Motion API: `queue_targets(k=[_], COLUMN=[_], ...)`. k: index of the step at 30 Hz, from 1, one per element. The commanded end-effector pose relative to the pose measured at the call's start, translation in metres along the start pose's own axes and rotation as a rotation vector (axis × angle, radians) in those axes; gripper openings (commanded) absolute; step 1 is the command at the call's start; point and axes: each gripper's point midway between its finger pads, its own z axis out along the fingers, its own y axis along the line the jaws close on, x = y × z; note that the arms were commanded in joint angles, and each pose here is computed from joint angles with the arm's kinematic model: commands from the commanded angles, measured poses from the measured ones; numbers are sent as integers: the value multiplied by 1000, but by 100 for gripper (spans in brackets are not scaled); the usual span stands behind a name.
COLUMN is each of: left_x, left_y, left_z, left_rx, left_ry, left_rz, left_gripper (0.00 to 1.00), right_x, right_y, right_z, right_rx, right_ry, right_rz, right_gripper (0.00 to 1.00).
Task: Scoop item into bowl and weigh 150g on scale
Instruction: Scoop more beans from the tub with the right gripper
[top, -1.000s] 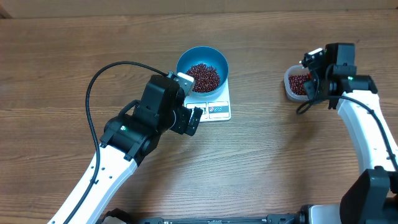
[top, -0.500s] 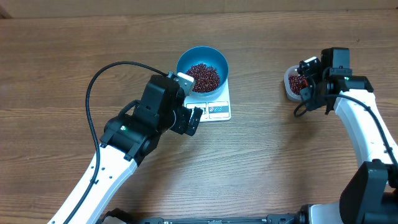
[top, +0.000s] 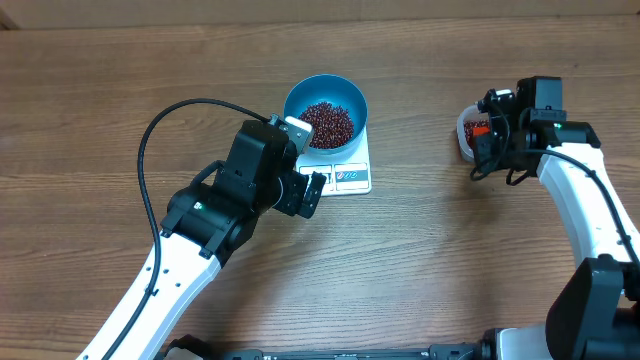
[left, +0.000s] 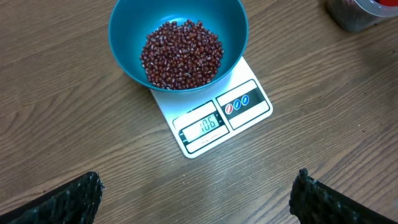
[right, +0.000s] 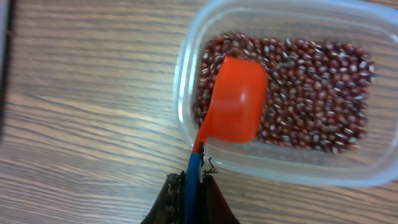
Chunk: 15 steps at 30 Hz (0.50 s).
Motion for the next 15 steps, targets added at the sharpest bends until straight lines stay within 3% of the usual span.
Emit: queue_targets(k=[1,15], left_x=[4,4], left_y=[-1,-1], left_z=[3,3], left_rx=[11,11], left_ry=[12,12], left_rz=[2,2], left_gripper=[100,100], right_x=[-2,-8], right_y=[20,4], right_z=[3,-9], right_rx=[-135,-321], right_ry=[-19,-108], right_rz=[58,199], right_gripper=[4,4])
